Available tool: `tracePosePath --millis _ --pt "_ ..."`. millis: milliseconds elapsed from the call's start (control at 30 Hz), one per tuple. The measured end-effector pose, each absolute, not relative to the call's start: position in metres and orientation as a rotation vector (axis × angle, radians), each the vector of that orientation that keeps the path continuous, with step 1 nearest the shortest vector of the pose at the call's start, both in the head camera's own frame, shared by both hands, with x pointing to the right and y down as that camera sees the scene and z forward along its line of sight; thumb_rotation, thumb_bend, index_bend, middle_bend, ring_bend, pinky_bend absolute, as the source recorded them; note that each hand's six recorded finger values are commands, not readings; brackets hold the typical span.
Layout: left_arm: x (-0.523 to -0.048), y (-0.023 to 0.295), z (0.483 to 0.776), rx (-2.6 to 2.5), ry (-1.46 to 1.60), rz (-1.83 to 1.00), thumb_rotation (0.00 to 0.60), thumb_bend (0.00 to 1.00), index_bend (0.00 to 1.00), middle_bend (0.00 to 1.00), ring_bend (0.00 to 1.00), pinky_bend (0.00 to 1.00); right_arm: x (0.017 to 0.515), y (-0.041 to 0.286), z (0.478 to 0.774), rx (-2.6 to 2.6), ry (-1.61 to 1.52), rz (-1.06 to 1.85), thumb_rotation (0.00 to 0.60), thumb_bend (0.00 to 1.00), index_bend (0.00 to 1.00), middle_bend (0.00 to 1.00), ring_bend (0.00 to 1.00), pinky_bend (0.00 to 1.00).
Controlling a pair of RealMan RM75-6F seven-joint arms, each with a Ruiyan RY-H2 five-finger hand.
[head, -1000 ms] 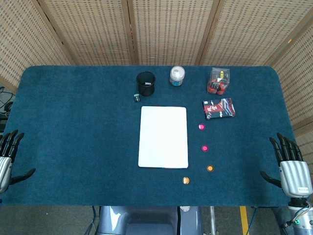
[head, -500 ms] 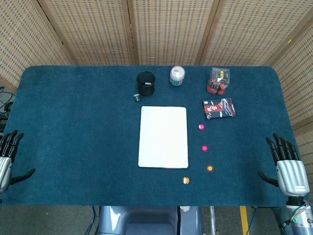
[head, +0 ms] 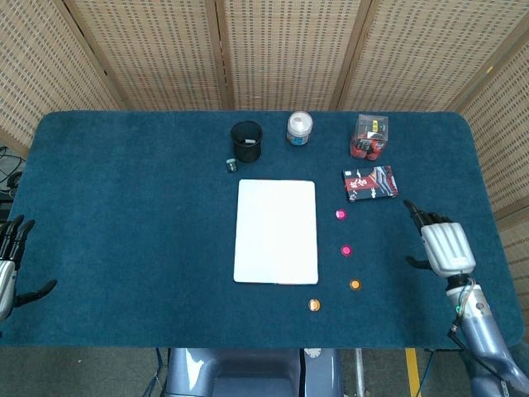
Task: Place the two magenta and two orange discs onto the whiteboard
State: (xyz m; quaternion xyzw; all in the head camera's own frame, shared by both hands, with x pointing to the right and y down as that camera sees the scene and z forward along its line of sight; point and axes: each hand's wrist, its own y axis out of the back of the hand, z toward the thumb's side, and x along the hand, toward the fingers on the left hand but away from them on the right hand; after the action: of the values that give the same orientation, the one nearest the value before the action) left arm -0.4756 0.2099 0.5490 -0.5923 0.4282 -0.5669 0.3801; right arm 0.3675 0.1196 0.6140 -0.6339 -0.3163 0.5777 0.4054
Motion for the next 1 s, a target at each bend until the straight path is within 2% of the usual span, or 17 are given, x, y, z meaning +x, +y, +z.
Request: tracePosePath --millis 133,233,300,400,500,633,800,1000 --pt "-0.478 0.206 0.553 -1.489 1.085 -1.47 0.6 0.0 0.0 0.0 0.0 0.0 0.346 0.084 0.634 -1.593 -0.722 1.494 0.6 0.0 0.08 0.78 0.8 0.86" --pt "-0.48 0.204 0.556 -1.477 1.093 -1.487 0.6 0.0 0.0 0.0 0.0 0.0 0.328 0.064 0.654 -1.576 -0.672 1.52 0.6 0.01 0.18 0.83 0.85 0.91" --pt "-0.481 0.203 0.557 -1.477 1.094 -1.496 0.6 0.0 0.0 0.0 0.0 0.0 0.319 0.056 0.664 -1.572 -0.658 1.535 0.6 0.04 0.24 0.86 0.89 0.94" --pt "-0.482 0.202 0.56 -1.478 1.093 -1.508 0.6 0.0 0.0 0.0 0.0 0.0 0.306 0.047 0.68 -1.576 -0.644 1.563 0.6 0.07 0.28 0.9 0.92 0.99" --pt "-0.482 0.201 0.561 -1.479 1.092 -1.514 0.6 0.0 0.0 0.0 0.0 0.0 0.294 0.045 0.694 -1.595 -0.635 1.584 0.6 0.13 0.36 0.93 0.96 1.0" --pt "-0.483 0.2 0.563 -1.483 1.089 -1.525 0.6 0.0 0.0 0.0 0.0 0.0 0.285 0.042 0.706 -1.592 -0.624 1.601 0.6 0.15 0.38 0.94 0.98 1.0" --pt "-0.484 0.199 0.565 -1.485 1.09 -1.532 0.6 0.0 0.0 0.0 0.0 0.0 0.281 0.042 0.721 -1.579 -0.611 1.639 0.6 0.23 0.4 0.94 0.98 1.0" --pt "-0.485 0.198 0.565 -1.489 1.093 -1.536 0.6 0.0 0.0 0.0 0.0 0.0 0.273 0.042 0.729 -1.582 -0.62 1.628 0.6 0.24 0.4 0.94 0.98 1.0"
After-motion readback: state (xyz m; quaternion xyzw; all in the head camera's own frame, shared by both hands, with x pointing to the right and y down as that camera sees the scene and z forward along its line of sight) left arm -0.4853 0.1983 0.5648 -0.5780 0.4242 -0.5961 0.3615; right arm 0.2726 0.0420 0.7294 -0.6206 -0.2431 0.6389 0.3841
